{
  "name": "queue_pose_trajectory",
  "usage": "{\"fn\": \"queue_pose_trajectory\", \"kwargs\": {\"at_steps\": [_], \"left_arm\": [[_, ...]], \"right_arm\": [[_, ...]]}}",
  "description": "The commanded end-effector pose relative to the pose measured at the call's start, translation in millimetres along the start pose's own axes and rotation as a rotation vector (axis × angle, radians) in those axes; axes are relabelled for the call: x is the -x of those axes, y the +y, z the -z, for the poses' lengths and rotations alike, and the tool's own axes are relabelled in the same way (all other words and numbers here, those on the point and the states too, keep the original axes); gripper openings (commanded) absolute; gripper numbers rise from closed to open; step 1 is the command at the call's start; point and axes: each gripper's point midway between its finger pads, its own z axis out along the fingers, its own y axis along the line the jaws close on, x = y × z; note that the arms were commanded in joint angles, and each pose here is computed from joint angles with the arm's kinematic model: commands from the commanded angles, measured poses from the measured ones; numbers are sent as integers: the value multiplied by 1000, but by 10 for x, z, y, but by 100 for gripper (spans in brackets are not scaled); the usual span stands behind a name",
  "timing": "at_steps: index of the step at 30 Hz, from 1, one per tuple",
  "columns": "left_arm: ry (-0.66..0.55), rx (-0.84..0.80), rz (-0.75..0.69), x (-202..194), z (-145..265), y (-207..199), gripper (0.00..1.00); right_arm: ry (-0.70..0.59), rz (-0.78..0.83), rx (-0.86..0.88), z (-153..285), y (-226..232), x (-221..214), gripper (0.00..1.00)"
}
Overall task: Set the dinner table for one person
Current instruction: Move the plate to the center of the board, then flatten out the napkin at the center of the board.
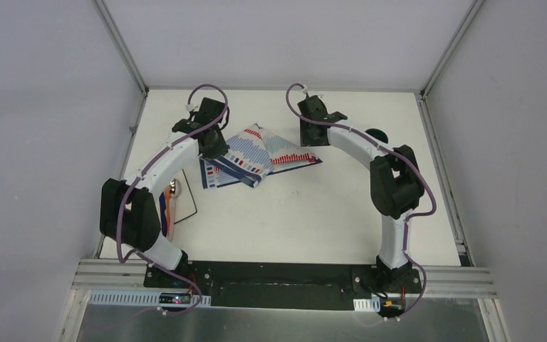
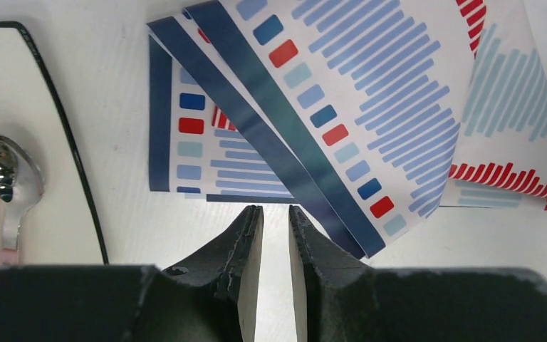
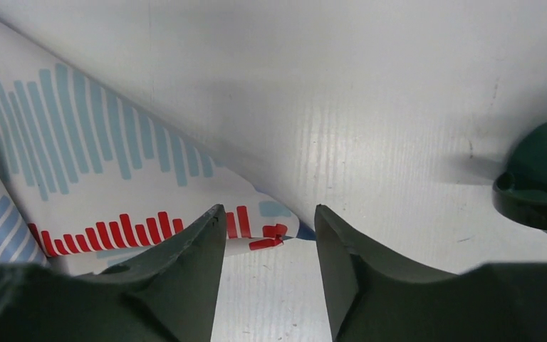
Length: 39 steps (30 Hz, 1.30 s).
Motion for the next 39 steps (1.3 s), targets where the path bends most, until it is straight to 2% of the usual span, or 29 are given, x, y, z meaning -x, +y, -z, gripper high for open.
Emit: {"fn": "queue_pose_trajectory", "kwargs": {"at_steps": [1,3,5,7,8,17,39], "left_arm": [[15,-17,-53,-53,-55,-124,21],[25,-42,-67,-125,-93,-187,20],[32,-55,-77,-186,-120,-219,14],[38,-68,-86,-232,-140,-243,3],[41,-74,-88,-250,-148,-252,0],[41,-117,-109,-306,-138,-350,0],[66,-113,-124,-396,-221,-415,0]], "right_arm": [[-72,-19,-72,165,-218,394,52],[-57,-21,-117,72,-329,410,45],[-34,-22,-152,-46,-414,386,21],[-11,-33,-174,-172,-481,340,0],[1,-37,-179,-235,-503,315,0],[65,-69,-236,-549,-776,189,0],[195,-202,-445,-722,-2025,-204,0]]}}
